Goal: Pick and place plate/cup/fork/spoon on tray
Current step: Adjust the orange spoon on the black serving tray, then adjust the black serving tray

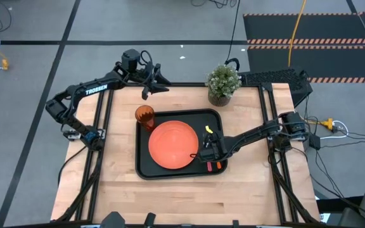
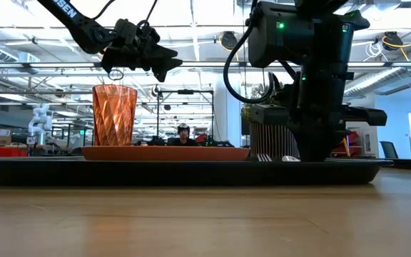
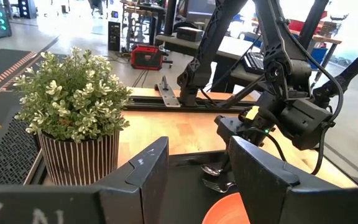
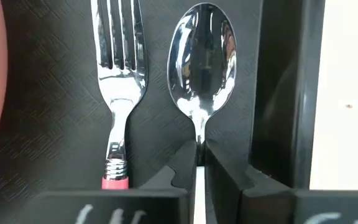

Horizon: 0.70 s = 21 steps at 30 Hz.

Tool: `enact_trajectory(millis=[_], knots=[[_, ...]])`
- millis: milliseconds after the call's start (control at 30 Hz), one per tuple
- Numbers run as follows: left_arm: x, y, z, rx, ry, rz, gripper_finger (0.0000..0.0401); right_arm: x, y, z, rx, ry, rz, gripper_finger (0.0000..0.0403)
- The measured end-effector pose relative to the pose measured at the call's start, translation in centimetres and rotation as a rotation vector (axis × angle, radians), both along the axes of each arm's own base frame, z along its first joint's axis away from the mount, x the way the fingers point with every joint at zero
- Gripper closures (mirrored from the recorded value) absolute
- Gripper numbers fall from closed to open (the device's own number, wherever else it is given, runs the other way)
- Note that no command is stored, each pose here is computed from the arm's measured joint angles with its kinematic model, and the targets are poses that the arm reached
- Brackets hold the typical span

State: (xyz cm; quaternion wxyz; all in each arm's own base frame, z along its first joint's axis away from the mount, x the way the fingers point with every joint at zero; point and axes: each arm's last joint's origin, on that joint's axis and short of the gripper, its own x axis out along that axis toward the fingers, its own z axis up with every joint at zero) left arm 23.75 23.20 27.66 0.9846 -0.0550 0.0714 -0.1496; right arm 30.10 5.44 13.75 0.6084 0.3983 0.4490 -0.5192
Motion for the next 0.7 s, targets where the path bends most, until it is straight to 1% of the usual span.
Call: enact_trajectory(millis=[133, 400, 700], knots=[[0.0, 0.0, 0.0, 0.0, 0.0, 0.0, 0.0229, 0.0, 0.0, 0.1, 0.001, -0.004, 0.0, 0.0356], [0.0, 0.0, 0.0, -0.001, 0.001, 0.0, 0.0229, -0.3, -0.1, 1.4, 0.008, -0.038, 0.001, 0.0325], [0.0, 0.0, 0.0, -0.004, 0.004, 0.0, 0.0229, -0.5, -0.1, 1.5, 0.004, -0.019, 0.004, 0.03]])
